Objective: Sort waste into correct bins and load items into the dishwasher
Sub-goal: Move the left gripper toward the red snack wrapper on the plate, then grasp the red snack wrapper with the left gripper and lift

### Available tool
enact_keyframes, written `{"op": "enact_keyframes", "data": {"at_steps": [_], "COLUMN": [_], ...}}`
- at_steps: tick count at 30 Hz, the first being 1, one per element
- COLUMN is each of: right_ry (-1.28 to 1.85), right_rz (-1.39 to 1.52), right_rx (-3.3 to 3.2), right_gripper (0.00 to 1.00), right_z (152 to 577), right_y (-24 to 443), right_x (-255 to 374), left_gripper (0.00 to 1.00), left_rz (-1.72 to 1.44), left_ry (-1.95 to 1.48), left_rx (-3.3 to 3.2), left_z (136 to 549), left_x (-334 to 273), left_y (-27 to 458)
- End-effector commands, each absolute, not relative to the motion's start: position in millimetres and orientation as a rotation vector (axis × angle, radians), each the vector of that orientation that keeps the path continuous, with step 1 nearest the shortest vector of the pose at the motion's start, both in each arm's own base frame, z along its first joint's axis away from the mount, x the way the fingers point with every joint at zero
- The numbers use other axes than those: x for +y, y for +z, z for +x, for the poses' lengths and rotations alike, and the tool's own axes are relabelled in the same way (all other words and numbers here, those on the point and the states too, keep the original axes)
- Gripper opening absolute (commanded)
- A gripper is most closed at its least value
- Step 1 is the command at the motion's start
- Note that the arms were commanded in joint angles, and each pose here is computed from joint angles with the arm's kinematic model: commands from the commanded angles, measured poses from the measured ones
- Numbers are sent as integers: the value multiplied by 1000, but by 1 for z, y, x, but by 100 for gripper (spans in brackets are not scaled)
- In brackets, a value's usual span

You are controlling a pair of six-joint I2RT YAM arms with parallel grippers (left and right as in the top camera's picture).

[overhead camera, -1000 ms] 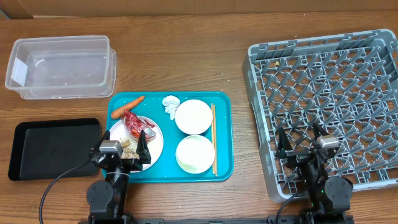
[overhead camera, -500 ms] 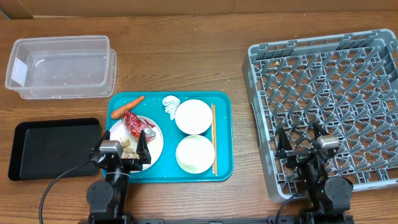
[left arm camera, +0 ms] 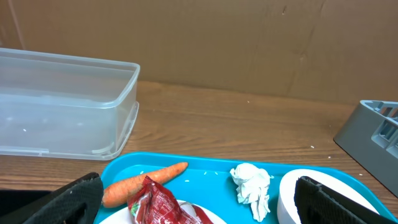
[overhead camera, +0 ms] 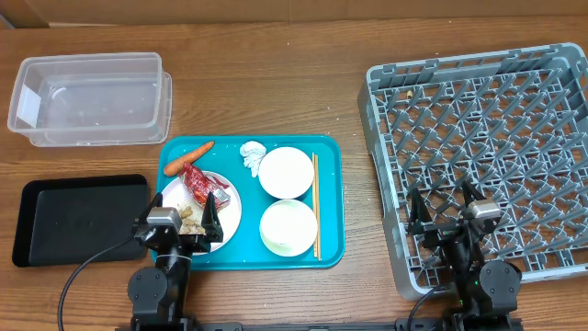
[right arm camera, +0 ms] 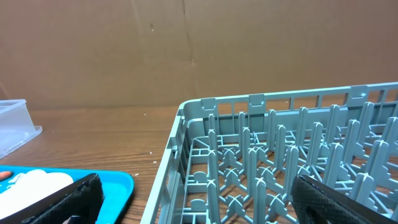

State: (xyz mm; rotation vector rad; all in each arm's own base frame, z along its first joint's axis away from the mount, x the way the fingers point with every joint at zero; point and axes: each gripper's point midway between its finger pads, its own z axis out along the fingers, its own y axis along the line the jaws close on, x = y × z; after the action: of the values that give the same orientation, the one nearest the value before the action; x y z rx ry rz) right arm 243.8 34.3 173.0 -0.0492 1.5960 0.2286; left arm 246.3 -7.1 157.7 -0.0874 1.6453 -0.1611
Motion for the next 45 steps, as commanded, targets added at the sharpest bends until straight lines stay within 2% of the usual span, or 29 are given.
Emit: {"op": "enact_keyframes", "data": {"at_steps": [1, 9, 14, 21, 28, 37, 45], "right_ry": [222, 397, 380, 351, 340, 258, 252], "right_rz": [-55, 22, 54, 89, 125, 140, 156], "right_rx": [1574, 1583, 1616, 1676, 1908, 2283, 2412], "right_gripper": [100, 100, 100, 100, 100, 100, 100], "right_z": [244, 241, 235, 227, 234, 248, 250], "right_y": [176, 178, 192, 230, 243, 231, 209], "right_x": [34, 44, 39, 33, 34, 30, 31], "left_gripper": [100, 100, 100, 100, 100, 100, 100], "left_rz": [-76, -133, -146, -160, -135, -172, -215], "left_ry": [-142, -196, -199, -195, -150, -146, -153], "left_rx": [1642, 1642, 1703, 1805, 2059, 2420, 2628], "left_z": [246, 246, 239, 226, 230, 242, 250], "left_x": [-7, -7, -7, -7, -7, -8, -9], "left_y": [157, 158, 161, 192, 211, 229, 196]}}
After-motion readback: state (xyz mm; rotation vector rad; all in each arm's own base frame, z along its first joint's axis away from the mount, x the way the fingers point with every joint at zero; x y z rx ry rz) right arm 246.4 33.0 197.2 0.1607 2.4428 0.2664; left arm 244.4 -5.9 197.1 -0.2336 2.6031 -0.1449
